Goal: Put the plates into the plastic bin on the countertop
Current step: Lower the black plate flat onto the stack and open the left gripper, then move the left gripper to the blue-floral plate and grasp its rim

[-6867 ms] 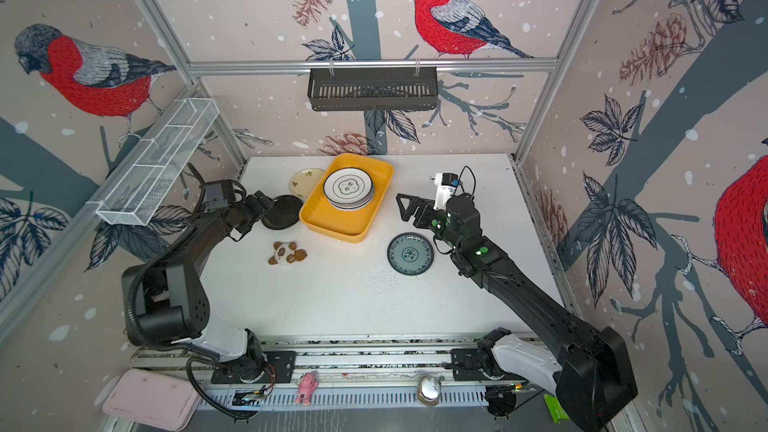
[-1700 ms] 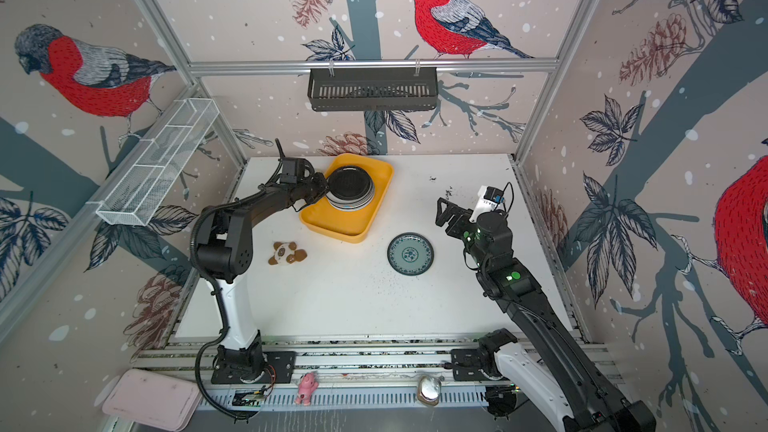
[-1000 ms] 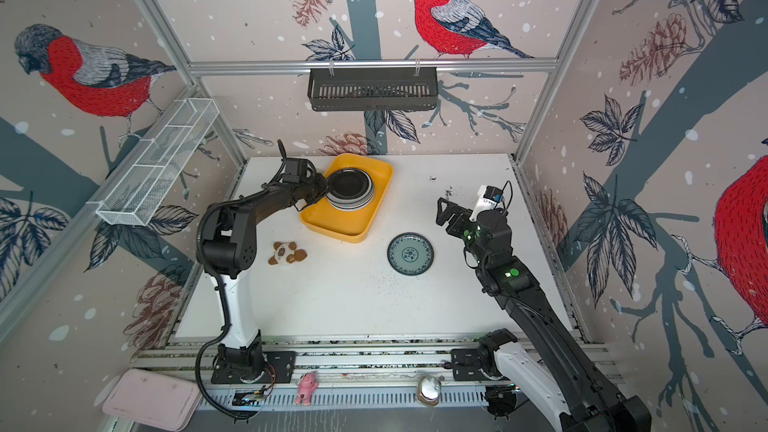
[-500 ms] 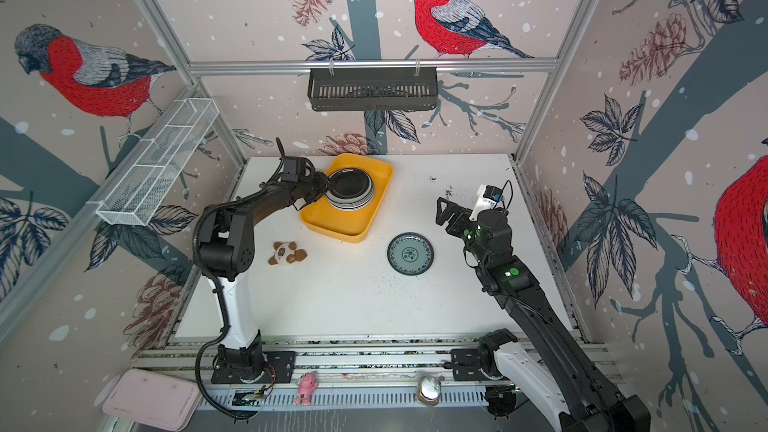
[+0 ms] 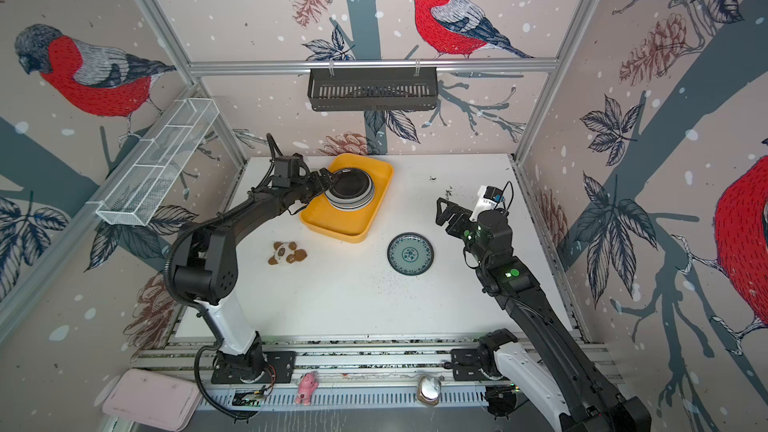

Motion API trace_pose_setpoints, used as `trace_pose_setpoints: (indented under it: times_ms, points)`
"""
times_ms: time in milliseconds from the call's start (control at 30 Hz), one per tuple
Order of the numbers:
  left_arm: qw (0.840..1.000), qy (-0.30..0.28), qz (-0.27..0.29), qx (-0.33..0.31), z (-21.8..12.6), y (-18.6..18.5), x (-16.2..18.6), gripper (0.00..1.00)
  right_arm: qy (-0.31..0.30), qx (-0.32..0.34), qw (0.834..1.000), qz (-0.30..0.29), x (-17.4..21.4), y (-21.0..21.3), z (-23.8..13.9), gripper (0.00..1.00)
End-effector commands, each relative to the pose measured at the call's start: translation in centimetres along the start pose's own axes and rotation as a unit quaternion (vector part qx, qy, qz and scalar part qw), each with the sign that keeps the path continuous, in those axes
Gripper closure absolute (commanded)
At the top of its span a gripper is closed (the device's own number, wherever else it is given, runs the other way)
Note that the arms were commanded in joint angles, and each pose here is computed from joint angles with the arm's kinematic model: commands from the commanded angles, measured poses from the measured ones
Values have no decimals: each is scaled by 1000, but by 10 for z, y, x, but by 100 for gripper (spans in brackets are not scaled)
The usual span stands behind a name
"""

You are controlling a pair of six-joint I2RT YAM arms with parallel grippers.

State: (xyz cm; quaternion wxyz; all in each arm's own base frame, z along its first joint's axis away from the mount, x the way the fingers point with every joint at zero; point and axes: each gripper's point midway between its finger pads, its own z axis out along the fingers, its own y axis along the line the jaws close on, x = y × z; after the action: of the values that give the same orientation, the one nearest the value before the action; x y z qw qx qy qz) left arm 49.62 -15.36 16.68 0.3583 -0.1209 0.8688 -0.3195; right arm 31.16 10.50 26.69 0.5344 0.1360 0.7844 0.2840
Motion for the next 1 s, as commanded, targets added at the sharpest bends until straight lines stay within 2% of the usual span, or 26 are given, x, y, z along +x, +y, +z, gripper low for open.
trace_pose_setpoints:
  times_ms: [0,200,400,467,633,767,967]
  points:
    - [996,-36,56,51,-19,-34,-10,5,10,24,999,22,8,-11,2,0]
    - [985,-51,124,110,-56,-79,17,4,34,44,997,47,29,-27,0,0]
    - [968,-22,184,167,-82,-117,66,4,45,50,995,77,49,-38,-10,0]
    - [967,0,198,157,-81,-118,93,4,47,59,994,80,57,-43,-15,0]
    - [951,78,249,166,-75,-130,170,6,69,99,989,89,84,-63,-25,0]
    - [948,125,239,167,-67,-124,219,9,79,100,987,99,102,-65,-33,0]
    - [948,169,223,150,-57,-105,258,12,82,91,986,111,118,-60,-41,0]
